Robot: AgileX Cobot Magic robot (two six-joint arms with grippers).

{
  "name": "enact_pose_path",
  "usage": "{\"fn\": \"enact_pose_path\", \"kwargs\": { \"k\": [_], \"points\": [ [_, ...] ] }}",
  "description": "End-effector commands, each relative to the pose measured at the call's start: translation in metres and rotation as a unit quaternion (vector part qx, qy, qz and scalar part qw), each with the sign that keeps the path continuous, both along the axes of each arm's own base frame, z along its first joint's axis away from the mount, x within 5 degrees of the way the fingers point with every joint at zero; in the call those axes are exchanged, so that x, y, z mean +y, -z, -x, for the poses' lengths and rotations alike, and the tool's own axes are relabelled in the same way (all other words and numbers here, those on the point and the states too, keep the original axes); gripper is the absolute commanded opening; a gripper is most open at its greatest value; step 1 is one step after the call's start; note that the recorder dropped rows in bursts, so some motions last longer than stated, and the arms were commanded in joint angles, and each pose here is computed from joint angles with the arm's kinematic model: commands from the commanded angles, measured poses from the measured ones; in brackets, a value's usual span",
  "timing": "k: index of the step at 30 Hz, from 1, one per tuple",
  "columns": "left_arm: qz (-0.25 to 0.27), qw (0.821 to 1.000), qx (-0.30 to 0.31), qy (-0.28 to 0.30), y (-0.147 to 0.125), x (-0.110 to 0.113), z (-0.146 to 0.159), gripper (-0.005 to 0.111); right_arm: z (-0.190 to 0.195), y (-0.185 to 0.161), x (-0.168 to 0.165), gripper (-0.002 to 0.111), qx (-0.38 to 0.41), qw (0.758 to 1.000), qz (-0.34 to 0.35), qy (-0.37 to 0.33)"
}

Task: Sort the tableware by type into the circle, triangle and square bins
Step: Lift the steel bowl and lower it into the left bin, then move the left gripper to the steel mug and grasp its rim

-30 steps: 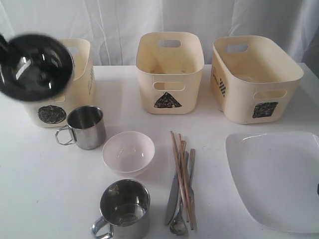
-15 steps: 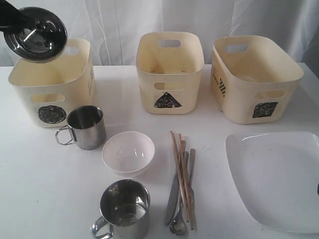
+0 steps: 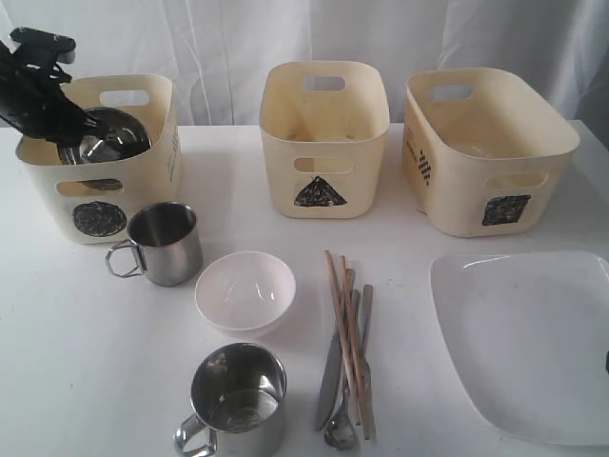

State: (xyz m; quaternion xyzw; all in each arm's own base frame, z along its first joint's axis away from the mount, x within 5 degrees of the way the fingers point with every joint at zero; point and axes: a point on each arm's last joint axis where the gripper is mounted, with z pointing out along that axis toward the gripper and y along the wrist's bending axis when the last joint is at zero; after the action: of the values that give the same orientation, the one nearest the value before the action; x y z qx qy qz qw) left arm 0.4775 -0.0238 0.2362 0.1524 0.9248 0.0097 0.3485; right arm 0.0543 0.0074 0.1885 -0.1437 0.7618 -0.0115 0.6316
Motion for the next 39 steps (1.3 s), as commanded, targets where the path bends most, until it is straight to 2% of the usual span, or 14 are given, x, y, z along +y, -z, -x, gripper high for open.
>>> {"fn": "enact_pose_path", "kwargs": {
  "k": [1,4,6,13,16,19,22,29,35,39],
  "points": [
    [0.008,1.000,-0.012,-0.007,-0.006,0.001,-0.001,0.016,0.000,0.001,0.000,0.000,-0.002,1.000,-0.004,0.003],
    [0.019,1.000,-0.023,-0.010,-0.017,0.000,0.002,0.040,0.000,0.001,0.000,0.000,-0.002,1.000,-0.004,0.003],
    [0.027,0.999,-0.022,-0.010,-0.028,-0.001,0.007,0.051,0.000,0.001,0.000,0.000,-0.002,1.000,-0.004,0.003],
    [0.045,0.998,-0.015,0.032,-0.081,-0.007,0.041,0.047,0.000,0.001,0.000,0.000,-0.002,1.000,-0.004,0.003],
    [0.056,0.997,0.005,0.046,-0.102,-0.010,0.061,0.045,0.000,0.001,0.000,0.000,-0.002,1.000,-0.004,0.003],
    [0.080,0.995,0.029,0.058,-0.115,-0.014,0.082,0.045,0.000,0.001,0.000,0.000,-0.002,1.000,-0.004,0.003],
    [0.093,0.993,0.024,0.073,-0.124,-0.016,0.104,0.045,0.000,0.001,0.000,0.000,-0.002,1.000,-0.004,0.003],
    [0.118,0.990,0.042,0.058,-0.115,-0.017,0.149,0.045,0.000,0.001,0.000,0.000,-0.002,1.000,-0.004,0.003],
    [0.141,0.987,0.047,0.065,-0.093,-0.038,0.181,0.045,0.000,0.001,0.000,0.000,-0.002,1.000,-0.004,0.003],
    [0.137,0.986,0.060,0.072,-0.065,-0.052,0.192,0.049,0.000,0.001,0.000,0.000,-0.002,1.000,-0.004,0.003]
  ]
}}
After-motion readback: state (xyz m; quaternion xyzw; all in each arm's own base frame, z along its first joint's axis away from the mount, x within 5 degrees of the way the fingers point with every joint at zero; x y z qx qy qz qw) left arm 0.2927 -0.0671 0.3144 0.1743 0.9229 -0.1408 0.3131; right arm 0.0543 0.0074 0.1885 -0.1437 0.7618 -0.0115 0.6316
